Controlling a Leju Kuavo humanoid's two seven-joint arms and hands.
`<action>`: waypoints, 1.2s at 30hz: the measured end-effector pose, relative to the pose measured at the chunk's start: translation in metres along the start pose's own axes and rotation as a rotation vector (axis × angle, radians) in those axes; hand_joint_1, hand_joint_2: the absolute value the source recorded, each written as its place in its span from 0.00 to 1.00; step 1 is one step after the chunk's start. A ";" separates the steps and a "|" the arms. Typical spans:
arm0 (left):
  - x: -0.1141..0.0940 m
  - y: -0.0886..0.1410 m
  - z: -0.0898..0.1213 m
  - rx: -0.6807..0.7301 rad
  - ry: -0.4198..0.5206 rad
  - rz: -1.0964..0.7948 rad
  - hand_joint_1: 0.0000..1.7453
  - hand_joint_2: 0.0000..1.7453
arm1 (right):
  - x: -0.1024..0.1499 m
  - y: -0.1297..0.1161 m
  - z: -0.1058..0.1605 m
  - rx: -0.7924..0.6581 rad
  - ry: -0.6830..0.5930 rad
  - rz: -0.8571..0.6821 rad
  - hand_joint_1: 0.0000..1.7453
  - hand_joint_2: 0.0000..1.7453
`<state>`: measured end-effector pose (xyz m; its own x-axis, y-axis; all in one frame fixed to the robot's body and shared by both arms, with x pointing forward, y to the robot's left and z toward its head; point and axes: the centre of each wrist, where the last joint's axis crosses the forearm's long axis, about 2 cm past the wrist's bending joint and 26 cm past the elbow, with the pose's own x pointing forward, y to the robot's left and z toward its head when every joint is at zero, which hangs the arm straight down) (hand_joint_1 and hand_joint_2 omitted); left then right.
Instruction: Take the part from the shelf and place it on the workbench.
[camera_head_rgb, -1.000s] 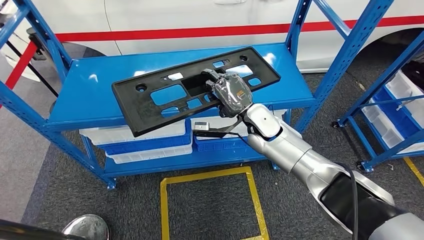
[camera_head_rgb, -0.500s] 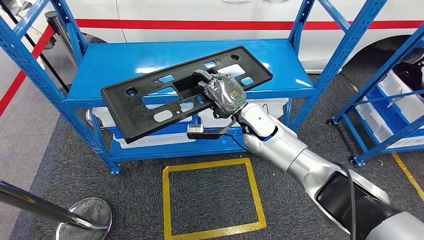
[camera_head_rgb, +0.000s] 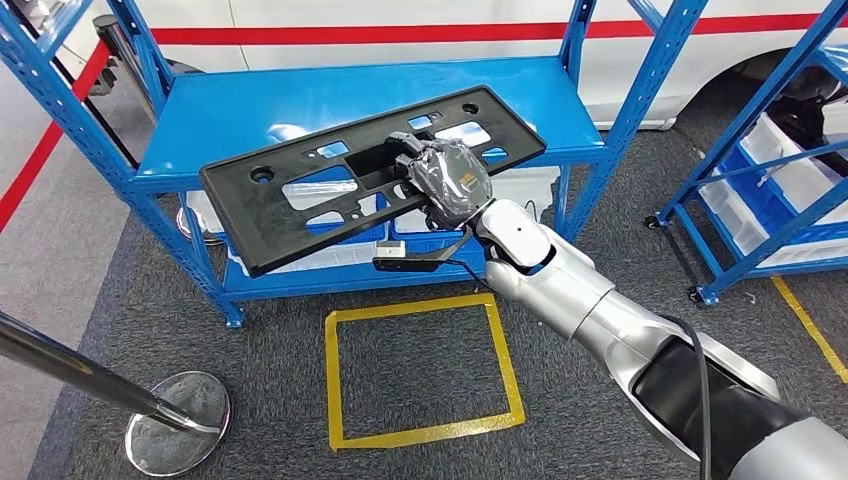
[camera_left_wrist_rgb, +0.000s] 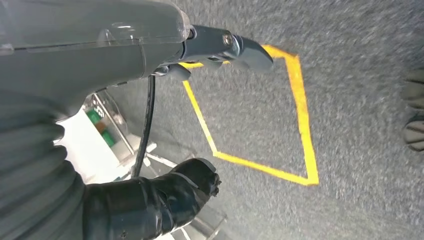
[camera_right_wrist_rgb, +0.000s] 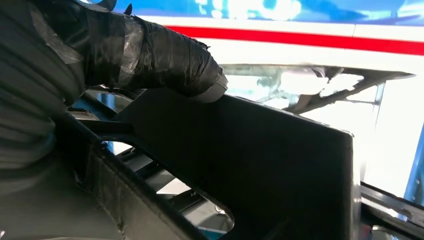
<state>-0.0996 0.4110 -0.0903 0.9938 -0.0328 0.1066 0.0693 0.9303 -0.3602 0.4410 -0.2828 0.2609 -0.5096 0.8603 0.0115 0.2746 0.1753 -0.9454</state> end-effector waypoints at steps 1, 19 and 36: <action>0.001 0.000 0.000 0.000 -0.001 -0.001 0.00 1.00 | 0.000 0.001 0.000 0.005 0.003 -0.004 1.00 1.00; 0.010 0.000 -0.003 -0.004 -0.003 -0.020 0.00 1.00 | 0.004 0.001 -0.006 0.037 0.010 -0.031 1.00 1.00; 0.019 0.003 -0.004 -0.006 0.000 -0.050 0.00 1.00 | 0.017 -0.003 -0.018 0.040 -0.017 -0.060 1.00 1.00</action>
<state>-0.0800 0.4112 -0.0930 0.9890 -0.0795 0.1251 0.1199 0.9251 -0.3603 0.4463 -0.2598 0.2702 -0.5380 0.8405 0.0638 0.2106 0.2073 -0.9553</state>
